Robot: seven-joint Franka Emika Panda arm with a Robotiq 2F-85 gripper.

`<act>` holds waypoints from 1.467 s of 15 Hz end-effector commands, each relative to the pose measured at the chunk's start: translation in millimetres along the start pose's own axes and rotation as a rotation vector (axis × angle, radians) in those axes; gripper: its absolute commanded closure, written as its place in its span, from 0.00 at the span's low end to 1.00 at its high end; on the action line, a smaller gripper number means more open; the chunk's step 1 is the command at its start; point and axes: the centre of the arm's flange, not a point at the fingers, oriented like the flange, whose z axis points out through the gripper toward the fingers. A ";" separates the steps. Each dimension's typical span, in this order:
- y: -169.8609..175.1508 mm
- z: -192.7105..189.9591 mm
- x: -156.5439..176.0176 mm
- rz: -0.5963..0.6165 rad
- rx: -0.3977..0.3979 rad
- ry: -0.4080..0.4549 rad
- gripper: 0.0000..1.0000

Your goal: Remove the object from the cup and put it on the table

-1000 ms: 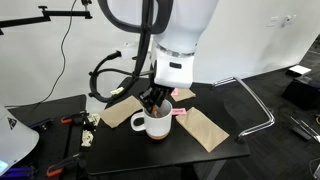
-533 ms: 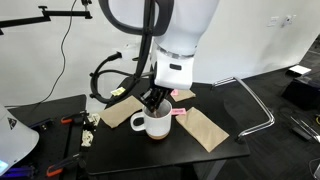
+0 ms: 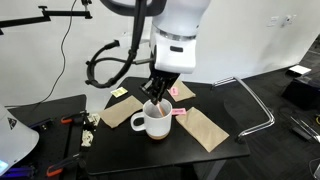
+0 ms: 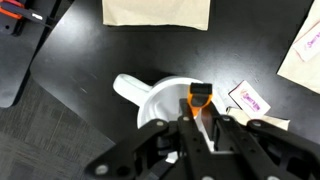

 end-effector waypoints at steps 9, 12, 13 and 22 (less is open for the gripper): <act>-1.7 -87.9 -85.9 -0.119 0.052 0.105 0.96; -13.3 -94.1 -115.1 -0.168 0.073 0.119 0.96; -18.0 -93.9 -125.7 -0.184 0.072 0.125 0.96; -61.6 -44.1 -190.7 0.050 0.094 0.253 0.96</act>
